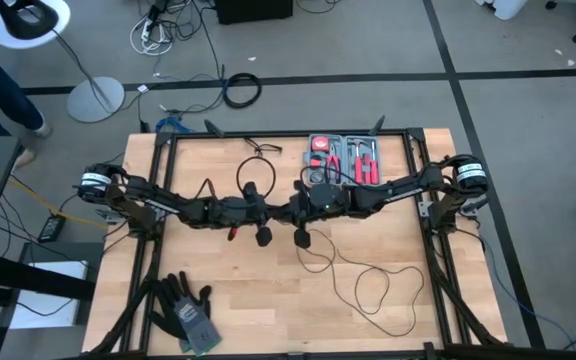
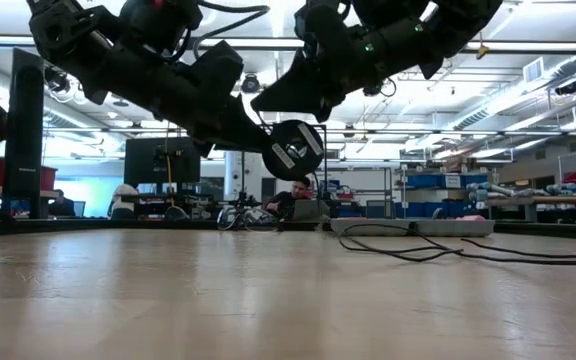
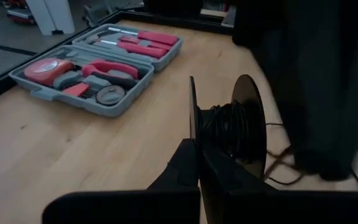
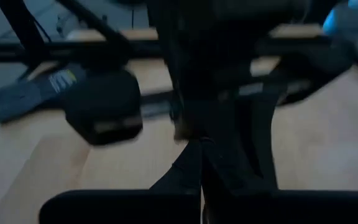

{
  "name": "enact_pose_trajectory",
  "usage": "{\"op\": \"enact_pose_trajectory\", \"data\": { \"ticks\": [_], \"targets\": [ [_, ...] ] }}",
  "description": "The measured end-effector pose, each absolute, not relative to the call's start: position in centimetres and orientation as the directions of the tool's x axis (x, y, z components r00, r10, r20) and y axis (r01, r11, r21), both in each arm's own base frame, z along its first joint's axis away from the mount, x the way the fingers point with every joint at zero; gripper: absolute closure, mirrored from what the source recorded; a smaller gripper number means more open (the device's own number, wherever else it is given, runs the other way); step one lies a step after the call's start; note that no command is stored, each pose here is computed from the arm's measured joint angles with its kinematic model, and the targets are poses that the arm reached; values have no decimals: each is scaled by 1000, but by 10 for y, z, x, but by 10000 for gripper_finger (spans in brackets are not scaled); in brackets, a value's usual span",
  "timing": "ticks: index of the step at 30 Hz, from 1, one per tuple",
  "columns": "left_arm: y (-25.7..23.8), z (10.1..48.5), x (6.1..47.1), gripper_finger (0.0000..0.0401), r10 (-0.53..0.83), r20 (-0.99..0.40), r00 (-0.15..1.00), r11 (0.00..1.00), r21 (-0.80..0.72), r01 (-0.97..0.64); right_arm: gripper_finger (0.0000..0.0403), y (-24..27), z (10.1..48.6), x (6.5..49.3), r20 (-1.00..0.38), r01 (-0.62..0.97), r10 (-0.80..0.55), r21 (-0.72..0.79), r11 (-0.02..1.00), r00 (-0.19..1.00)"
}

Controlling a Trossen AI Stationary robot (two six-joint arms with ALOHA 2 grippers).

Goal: Coil cords
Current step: Coil the black wire onto the spool

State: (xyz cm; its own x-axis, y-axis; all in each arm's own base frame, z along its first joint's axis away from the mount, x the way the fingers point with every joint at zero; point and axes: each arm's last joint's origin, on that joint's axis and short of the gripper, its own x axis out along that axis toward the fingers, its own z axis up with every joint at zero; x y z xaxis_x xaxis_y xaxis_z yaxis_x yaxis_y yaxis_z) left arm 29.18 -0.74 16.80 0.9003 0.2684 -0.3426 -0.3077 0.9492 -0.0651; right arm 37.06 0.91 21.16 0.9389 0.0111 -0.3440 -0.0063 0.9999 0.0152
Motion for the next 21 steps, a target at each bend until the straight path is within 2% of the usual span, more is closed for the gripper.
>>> {"op": "enact_pose_trajectory", "data": {
  "ticks": [21],
  "targets": [
    [-10,169,293,400,192,-338,921,966,-98,-237,403,2,217,372,-293,4,-3,3,1000,956]
  ]
}}
